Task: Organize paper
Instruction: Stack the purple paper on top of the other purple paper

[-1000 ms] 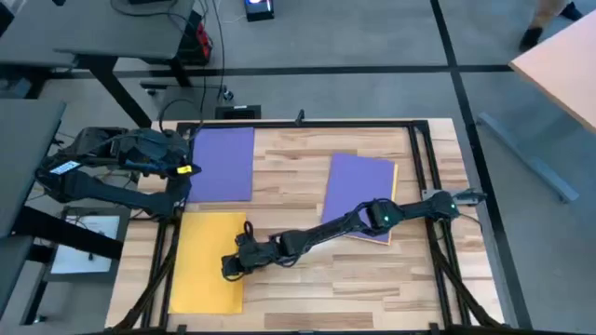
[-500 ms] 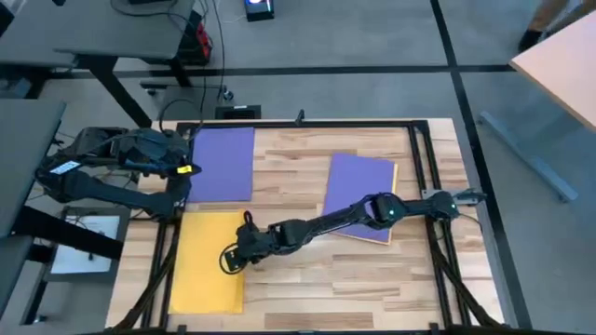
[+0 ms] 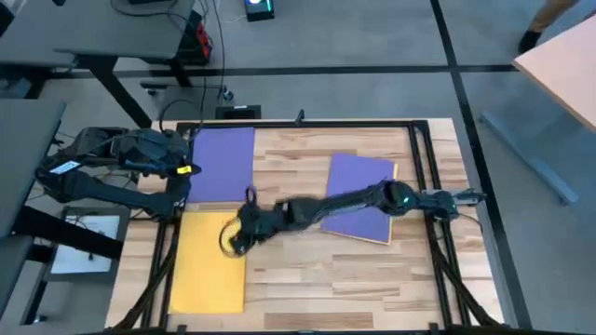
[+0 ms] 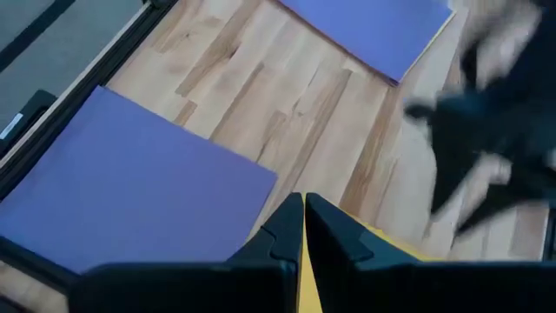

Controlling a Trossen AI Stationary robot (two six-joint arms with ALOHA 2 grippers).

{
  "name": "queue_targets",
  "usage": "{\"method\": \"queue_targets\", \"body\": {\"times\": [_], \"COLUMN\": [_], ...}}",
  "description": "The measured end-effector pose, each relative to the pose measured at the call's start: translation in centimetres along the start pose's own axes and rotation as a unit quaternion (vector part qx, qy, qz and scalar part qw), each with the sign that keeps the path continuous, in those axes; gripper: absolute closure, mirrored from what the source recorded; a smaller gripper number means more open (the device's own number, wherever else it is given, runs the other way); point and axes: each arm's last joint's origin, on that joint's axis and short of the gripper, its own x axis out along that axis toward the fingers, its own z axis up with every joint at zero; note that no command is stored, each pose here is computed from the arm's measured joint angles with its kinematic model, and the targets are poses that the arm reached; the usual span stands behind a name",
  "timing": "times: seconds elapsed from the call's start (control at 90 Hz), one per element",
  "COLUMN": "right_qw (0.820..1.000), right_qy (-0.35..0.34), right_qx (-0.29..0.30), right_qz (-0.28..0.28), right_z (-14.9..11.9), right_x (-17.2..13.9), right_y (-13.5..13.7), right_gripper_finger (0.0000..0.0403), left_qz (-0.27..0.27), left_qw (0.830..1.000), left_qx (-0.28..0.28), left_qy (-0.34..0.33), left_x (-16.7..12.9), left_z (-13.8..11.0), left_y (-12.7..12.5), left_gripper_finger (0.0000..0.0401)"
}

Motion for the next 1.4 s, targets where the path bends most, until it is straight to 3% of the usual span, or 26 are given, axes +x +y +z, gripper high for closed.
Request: {"method": "queue_targets", "body": {"times": [0.189, 0.322, 0.433, 0.644, 0.711, 0.889, 1.011, 1.2, 1.311, 1.4], "right_qw": [0.991, 0.960, 0.928, 0.909, 0.909, 0.954, 0.966, 0.974, 0.979, 0.977], "right_qy": [0.037, 0.063, 0.084, 0.118, 0.137, 0.118, 0.119, 0.083, 0.048, 0.034], "right_qx": [-0.068, -0.097, -0.105, -0.102, -0.088, -0.012, 0.062, 0.118, 0.138, 0.148], "right_qz": [-0.112, -0.256, -0.347, -0.387, -0.384, -0.277, -0.223, -0.175, -0.140, -0.147], "right_z": [4.6, 6.0, 6.9, 6.7, 5.6, 1.6, -1.7, -4.8, -5.1, -5.4], "right_x": [-9.2, -14.7, -17.1, -18.5, -18.0, -15.8, -13.9, -11.0, -10.2, -10.0], "right_y": [-3.3, -6.7, -9.6, -15.4, -18.2, -25.6, -29.2, -29.8, -28.8, -28.3], "right_gripper_finger": [0.0284, 0.0284, 0.0284, 0.0274, 0.0265, 0.0242, 0.0234, 0.0232, 0.0232, 0.0232], "left_qz": [0.018, 0.026, -0.010, -0.068, -0.062, -0.046, -0.046, -0.062, -0.091, -0.094], "left_qw": [0.999, 0.993, 0.983, 0.975, 0.974, 0.981, 0.985, 0.989, 0.983, 0.980], "left_qx": [0.023, 0.059, 0.081, 0.072, 0.056, 0.013, -0.004, -0.002, 0.000, -0.004], "left_qy": [0.046, 0.102, 0.166, 0.201, 0.209, 0.188, 0.167, 0.135, 0.157, 0.174], "left_x": [2.6, 5.9, 8.9, 13.9, 14.8, 15.6, 15.9, 17.2, 19.1, 21.0], "left_z": [1.3, 2.5, 3.2, 5.2, 5.5, 6.4, 6.8, 6.8, 5.0, 3.0], "left_y": [-1.1, -2.3, -3.1, -3.0, -2.5, -1.2, -1.1, -1.2, -0.5, 0.3], "left_gripper_finger": [0.0401, 0.0401, 0.0401, 0.0401, 0.0401, 0.0401, 0.0401, 0.0401, 0.0401, 0.0401]}}
